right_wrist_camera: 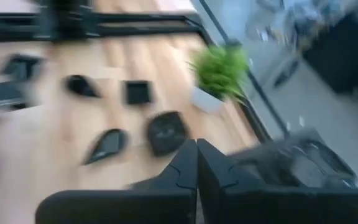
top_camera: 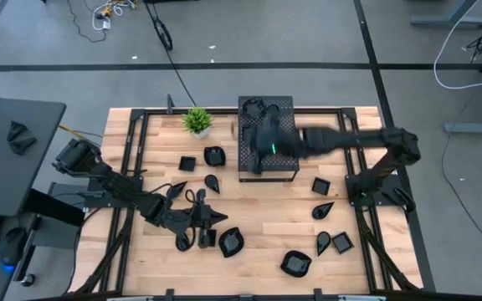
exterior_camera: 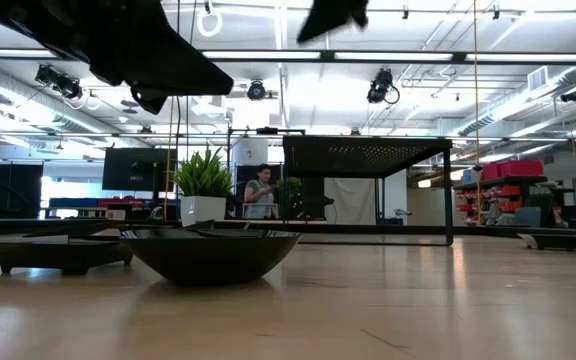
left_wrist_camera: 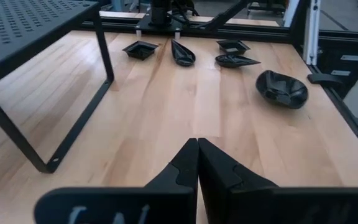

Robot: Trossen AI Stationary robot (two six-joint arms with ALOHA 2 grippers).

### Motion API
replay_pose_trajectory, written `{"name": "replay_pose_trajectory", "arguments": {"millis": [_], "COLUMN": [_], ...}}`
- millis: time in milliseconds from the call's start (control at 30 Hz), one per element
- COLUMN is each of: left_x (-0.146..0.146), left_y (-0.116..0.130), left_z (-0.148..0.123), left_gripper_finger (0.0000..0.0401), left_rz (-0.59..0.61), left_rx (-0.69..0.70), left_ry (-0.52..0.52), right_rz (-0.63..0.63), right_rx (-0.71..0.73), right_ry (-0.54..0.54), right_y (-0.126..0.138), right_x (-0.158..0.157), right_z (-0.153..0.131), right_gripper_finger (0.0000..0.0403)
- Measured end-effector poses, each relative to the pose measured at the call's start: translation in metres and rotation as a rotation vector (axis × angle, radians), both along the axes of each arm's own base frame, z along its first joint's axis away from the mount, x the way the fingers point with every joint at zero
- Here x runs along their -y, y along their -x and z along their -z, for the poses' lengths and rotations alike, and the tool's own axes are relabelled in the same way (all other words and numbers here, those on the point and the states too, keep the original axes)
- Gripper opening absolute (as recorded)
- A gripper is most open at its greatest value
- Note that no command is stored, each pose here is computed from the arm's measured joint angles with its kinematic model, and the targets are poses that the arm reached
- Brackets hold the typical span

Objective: Pick & Place Mini shaped plates
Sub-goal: Stack the square plate on top of the square plates on the shelf

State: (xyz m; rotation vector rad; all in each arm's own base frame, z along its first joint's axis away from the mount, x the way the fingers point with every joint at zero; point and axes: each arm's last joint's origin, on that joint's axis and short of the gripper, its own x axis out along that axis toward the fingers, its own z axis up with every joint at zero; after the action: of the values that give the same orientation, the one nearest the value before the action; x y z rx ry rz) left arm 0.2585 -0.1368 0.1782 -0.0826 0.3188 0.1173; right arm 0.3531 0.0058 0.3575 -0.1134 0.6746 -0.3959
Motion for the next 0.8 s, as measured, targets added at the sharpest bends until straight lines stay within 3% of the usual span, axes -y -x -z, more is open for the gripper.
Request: {"name": "replay_pose_trajectory", "arguments": {"millis": [200,400,600,800], "left_x": [0.005,0.005,0.003,0.003], "left_y": [0.003,0.003,0.002,0.002], "left_z": [-0.001,-0.001,-0.001,-0.001], "left_gripper_finger": [0.0014,0.0014,0.0014,0.0014], "left_rz": [0.003,-0.007,-0.012,-0.014], "left_rx": [0.012,0.014,0.014,0.015], "left_ry": [-0.003,-0.006,-0.006,-0.009], "right_rz": [-0.201,-0.342,-0.310,-0.071], "right_rx": [0.005,0.023,-0.011,-0.125], "right_ry": [0.102,0.012,-0.228,-0.332], "right_y": [0.022,0.063,0.096,0.122], "right_x": [-0.116,-0.189,-0.223,-0.222], "right_z": [0.003,0.006,0.013,0.029], "right_gripper_finger": [0.0002,0.0003,0.0003,0.0016]}}
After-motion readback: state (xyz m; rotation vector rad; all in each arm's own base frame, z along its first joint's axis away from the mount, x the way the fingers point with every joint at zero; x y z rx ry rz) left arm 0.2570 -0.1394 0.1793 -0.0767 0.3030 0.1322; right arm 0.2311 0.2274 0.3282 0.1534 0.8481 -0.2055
